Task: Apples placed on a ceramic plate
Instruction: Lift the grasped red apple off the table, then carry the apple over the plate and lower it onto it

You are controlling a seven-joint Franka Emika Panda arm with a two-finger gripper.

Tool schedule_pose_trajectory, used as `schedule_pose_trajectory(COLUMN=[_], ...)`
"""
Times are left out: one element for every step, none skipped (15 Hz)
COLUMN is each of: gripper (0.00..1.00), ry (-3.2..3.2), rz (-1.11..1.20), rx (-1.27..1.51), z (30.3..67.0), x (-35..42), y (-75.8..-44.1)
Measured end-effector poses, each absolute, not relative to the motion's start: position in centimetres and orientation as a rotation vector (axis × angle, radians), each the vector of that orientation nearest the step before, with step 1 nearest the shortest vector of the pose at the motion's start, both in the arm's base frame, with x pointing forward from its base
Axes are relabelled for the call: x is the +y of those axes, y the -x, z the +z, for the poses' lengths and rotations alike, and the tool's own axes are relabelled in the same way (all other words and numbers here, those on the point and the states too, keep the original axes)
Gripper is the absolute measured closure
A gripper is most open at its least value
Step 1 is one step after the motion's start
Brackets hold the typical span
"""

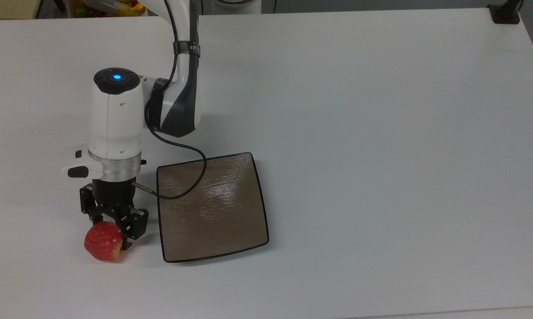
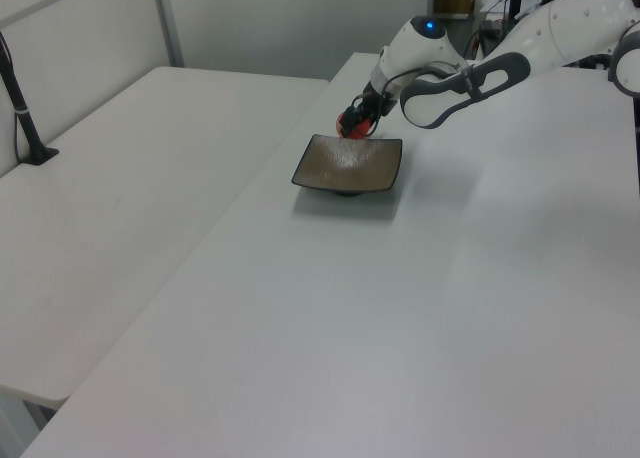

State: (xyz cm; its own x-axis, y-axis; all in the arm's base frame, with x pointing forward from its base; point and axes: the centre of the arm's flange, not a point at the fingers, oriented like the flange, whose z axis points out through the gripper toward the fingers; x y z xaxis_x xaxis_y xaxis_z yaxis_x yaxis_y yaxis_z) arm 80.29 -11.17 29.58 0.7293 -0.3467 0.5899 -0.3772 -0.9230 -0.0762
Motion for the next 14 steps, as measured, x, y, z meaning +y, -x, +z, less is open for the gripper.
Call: schedule_pose_trajectory(gripper=[0.26, 0.26, 0.26, 0.26, 0.26, 0.26, 0.26, 0.26, 0.26, 0.26, 0.26, 0.26, 0.26, 0.26], ry=[-2.874, -2.873, -2.873, -2.873, -2.872, -2.872, -2.871, -2.868, -2.862, -2.854, -2.843, -2.828, -2.822, -2.820], rz=[0.968, 0.970, 0.971, 0.971, 0.971, 0.972, 0.977, 0.987, 1.007, 1.034, 1.063, 1.103, 1.125, 1.143], rx=[-0.601, -0.601, -0.601, -0.601, -0.601, -0.601, -0.600, -0.600, -0.599, -0.599, -0.601, -0.604, -0.605, -0.603], z=[29.7, 29.7, 29.7, 29.8, 29.8, 29.8, 30.0, 30.3, 31.1, 32.1, 33.6, 36.0, 37.5, 38.9], x=[-11.2, -11.2, -11.2, -11.2, -11.2, -11.2, -11.2, -11.2, -11.3, -11.3, -11.4, -11.7, -11.7, -11.4], y=[-80.3, -80.3, -80.3, -80.3, -80.3, -80.4, -80.4, -80.5, -80.7, -80.8, -80.9, -80.7, -80.5, -80.3])
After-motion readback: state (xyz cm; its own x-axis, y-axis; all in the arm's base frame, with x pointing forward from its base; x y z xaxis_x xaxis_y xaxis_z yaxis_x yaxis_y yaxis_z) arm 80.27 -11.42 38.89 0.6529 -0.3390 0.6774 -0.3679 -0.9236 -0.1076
